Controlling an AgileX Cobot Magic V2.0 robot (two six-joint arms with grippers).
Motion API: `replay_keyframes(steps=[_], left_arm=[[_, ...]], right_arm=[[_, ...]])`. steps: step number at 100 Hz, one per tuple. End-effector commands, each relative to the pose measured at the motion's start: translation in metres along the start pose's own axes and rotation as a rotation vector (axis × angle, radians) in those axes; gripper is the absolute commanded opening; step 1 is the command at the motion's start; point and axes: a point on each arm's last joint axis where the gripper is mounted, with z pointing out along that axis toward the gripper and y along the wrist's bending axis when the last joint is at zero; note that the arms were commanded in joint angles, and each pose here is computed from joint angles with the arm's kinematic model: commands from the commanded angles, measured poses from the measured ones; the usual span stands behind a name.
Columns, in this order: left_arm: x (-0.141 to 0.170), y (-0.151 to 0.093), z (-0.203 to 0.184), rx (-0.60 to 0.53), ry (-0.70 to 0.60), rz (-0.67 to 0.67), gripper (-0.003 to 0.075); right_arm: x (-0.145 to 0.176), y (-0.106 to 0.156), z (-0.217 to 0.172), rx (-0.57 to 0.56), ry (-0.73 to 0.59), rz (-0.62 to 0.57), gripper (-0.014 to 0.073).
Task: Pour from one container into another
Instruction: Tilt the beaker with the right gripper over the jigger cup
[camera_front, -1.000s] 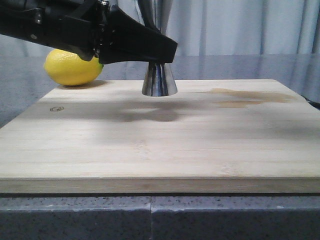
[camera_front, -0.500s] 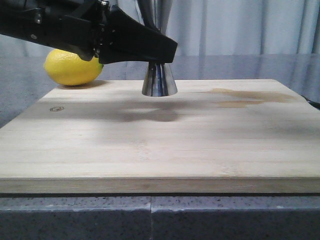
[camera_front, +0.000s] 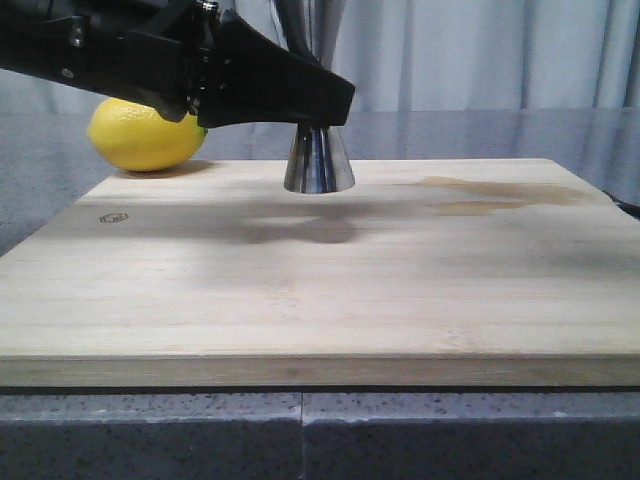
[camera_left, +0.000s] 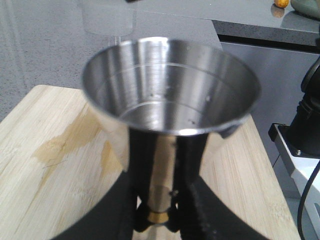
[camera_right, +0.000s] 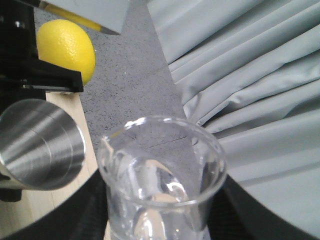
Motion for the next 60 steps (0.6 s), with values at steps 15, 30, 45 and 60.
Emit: replay_keyframes(steps=[15,30,45,60], left_arm=[[-0.0326,-0.0139,-0.0039,0.071,-0.131,0.040,-0.0013],[-0.0331,-0.0166,-0.0004,0.084,-0.130,0.042,-0.0013],[-0.0331,-0.0170,0.0000,0.086,-0.128,0.043,-0.0013],[-0.0331,-0.0170,0.0000,0.086,-0.128,0.043,-0.0013]], right_arm=[[-0.0131,-0.0174,-0.0132,0.067,-0.084,-0.022,0.0165],[-0.0129,-0.0175,-0.0131,0.068,-0.082,-0.023,0.0165],[-0.0128,-0.0176,-0.0131,0.069,-0.080,-0.029,0.0165],[-0.0126,-0.0177,-0.0131,0.070,-0.078,-0.033,0.0165]])
